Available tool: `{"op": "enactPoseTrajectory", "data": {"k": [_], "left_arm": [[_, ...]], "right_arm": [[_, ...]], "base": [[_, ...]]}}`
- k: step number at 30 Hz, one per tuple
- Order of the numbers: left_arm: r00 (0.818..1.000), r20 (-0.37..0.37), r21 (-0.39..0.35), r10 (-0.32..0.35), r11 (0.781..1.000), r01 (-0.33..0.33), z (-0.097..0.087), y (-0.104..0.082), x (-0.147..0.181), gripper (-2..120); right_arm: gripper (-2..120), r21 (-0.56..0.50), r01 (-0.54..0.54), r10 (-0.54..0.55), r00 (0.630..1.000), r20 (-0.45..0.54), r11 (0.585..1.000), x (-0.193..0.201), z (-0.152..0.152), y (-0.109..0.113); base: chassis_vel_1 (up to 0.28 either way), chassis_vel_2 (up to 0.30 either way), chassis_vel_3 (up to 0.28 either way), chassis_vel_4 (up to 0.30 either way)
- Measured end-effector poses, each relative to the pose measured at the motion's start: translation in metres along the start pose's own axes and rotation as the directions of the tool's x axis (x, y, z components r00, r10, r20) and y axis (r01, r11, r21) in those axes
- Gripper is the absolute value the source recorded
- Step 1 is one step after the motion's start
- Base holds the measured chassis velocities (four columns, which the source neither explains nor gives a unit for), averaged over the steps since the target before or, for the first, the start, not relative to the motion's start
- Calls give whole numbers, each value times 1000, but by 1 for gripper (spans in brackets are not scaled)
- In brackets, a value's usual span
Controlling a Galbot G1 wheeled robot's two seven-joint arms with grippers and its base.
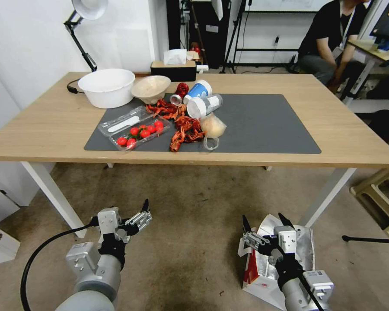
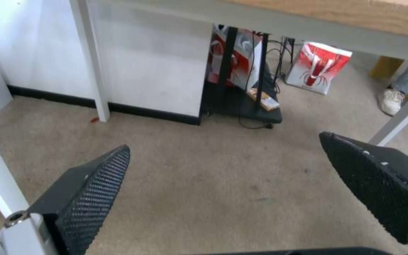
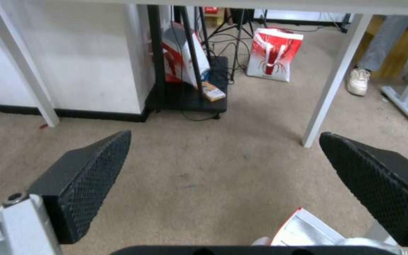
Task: Pick up the food delivery bag from the floor and place it on the table.
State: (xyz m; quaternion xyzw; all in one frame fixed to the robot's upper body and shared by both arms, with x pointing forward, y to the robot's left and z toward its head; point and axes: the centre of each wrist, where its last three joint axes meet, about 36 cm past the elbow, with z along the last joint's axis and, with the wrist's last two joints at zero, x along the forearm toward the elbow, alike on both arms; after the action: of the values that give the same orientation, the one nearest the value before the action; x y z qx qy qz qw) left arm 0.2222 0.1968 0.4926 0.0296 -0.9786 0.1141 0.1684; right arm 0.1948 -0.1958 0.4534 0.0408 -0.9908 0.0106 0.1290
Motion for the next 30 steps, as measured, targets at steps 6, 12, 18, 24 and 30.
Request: {"op": "enactPoseTrajectory", "data": {"k": [6, 12, 18, 24, 30], "left_arm": [[1000, 0, 0, 5, 1000, -5, 0, 0, -1, 100], [1000, -2, 2, 5, 1000, -5, 1, 0, -1, 100], [1000, -3, 9, 6, 1000, -6, 0, 1, -1, 100], [1000, -1, 10, 5, 1000, -5, 0, 2, -1, 100], [1000, 5, 7, 0, 1000, 0, 0, 3, -3, 100]], "right_arm": [[100, 8, 0, 1, 1000, -11, 1000, 2, 2, 1], [100, 10, 1, -1, 1000, -12, 1000, 2, 2, 1], [100, 11, 2, -2, 1000, -12, 1000, 2, 2, 0], [100, 10, 4, -4, 1000, -12, 1000, 1, 2, 1], [100, 11, 5, -5, 1000, -16, 1000, 1, 3, 1]], "base": [[0, 0, 0, 0], [0, 0, 0, 0], [0, 0, 0, 0], [0, 0, 0, 0], [0, 0, 0, 0]]}}
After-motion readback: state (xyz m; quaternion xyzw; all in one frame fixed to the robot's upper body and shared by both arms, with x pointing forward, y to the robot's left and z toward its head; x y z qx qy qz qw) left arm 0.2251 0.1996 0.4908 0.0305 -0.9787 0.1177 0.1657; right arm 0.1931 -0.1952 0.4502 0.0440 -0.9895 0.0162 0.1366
